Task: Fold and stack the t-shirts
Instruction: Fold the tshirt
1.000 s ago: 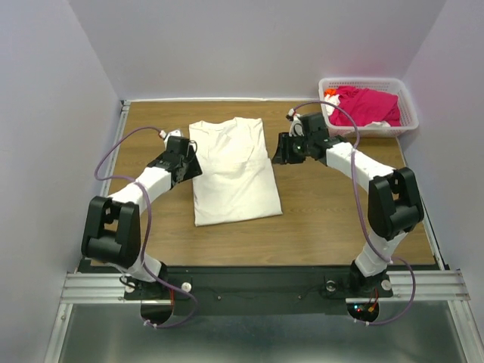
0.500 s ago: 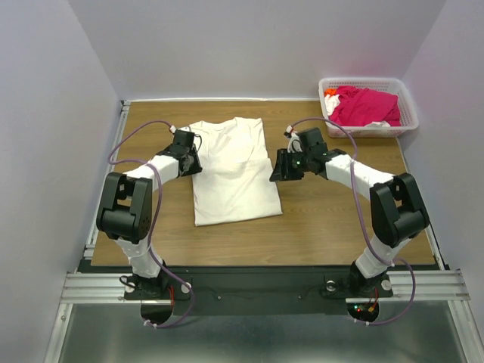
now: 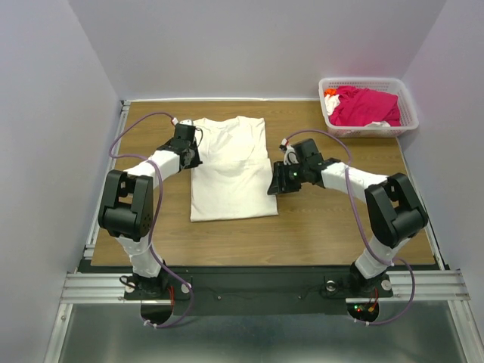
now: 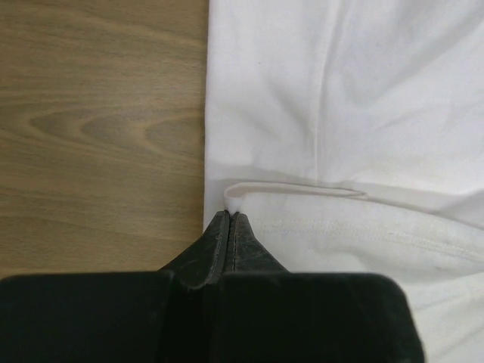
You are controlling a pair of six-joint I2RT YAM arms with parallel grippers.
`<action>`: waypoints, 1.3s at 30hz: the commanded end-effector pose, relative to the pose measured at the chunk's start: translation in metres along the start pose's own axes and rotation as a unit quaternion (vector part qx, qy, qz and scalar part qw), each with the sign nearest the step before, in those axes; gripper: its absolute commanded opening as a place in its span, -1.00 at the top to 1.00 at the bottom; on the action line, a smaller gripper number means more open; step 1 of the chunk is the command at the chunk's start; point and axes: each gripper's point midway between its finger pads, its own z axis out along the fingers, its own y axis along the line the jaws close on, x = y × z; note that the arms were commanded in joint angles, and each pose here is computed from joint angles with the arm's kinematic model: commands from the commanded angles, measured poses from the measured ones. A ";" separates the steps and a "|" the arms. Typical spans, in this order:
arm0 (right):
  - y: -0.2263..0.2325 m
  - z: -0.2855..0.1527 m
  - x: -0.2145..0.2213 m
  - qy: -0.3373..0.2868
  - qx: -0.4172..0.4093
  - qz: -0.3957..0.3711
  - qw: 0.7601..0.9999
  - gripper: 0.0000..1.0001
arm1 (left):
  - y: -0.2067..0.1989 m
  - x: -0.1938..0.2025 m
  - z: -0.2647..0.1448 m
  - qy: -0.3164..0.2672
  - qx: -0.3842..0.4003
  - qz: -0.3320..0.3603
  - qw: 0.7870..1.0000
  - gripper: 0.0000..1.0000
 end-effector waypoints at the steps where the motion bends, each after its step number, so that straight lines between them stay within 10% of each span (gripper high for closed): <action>1: 0.001 0.006 -0.001 -0.008 -0.008 -0.015 1.000 0.03 | 0.003 -0.040 -0.014 -0.055 -0.015 0.007 0.998 1.00; 7: 0.003 0.005 -0.007 -0.016 -0.006 -0.019 1.000 0.02 | 0.011 -0.025 -0.003 -0.032 -0.038 -0.012 0.999 0.64; 12: 0.032 -0.001 -0.021 -0.024 -0.051 -0.029 0.998 0.03 | 0.034 -0.040 -0.023 -0.053 -0.082 -0.049 0.994 -0.24; 16: 0.064 0.007 -0.015 0.001 -0.100 -0.049 0.994 0.01 | 0.030 -0.039 -0.060 -0.061 -0.058 -0.070 0.994 -0.36; 26: 0.136 0.044 0.026 0.092 -0.225 -0.119 0.963 0.41 | -0.024 0.093 -0.093 0.055 0.106 -0.132 0.984 0.71; 39: 0.113 0.085 0.072 0.172 -0.251 -0.103 0.947 0.85 | 0.006 0.174 -0.068 0.161 0.045 -0.171 0.971 1.00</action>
